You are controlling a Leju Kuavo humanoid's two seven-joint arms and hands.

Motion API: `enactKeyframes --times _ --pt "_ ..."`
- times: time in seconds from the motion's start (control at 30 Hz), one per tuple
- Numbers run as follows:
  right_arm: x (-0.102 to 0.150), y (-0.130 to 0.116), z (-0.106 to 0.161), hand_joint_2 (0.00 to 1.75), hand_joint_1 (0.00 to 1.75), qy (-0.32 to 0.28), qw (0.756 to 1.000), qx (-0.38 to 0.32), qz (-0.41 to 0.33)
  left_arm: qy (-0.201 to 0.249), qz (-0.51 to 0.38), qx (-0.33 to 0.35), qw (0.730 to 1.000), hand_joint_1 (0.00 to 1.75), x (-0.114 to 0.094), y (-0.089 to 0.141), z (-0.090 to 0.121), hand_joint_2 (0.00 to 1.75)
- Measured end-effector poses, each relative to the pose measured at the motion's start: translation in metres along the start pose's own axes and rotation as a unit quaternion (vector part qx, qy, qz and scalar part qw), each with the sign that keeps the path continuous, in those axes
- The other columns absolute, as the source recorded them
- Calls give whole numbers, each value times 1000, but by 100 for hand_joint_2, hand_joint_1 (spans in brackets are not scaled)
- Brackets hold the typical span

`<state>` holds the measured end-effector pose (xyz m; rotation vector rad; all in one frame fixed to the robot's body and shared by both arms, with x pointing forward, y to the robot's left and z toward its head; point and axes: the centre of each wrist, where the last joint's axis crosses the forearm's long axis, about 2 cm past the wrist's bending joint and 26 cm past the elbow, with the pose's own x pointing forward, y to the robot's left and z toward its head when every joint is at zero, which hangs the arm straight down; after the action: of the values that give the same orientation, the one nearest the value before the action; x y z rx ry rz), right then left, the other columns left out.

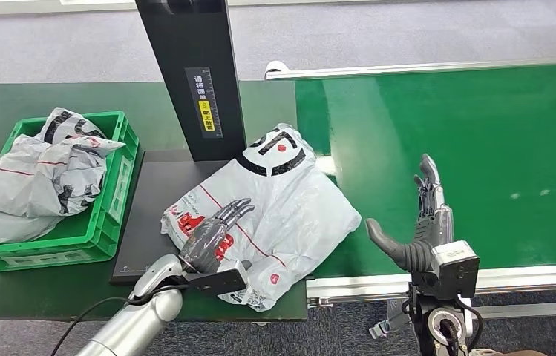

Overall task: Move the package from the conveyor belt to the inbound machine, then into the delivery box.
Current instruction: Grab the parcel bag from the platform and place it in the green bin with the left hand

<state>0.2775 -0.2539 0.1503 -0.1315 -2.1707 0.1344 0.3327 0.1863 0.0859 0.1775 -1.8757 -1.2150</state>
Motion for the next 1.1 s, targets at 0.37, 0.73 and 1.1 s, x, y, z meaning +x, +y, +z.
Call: enactKeyframes --times 0.37,0.73,1.1 --pt "1 2 -1 175 0 -4 1000 3 -7 7 -11 -48 999 174 -4 -16 -14 175" --pt "0 2 1 175 0 -1 1000 -6 -10 -7 37 23 999 175 -3 -16 -14 175" --pt "0 2 4 175 0 3 1000 -17 -8 -43 30 178 983 175 6 43 -21 175"
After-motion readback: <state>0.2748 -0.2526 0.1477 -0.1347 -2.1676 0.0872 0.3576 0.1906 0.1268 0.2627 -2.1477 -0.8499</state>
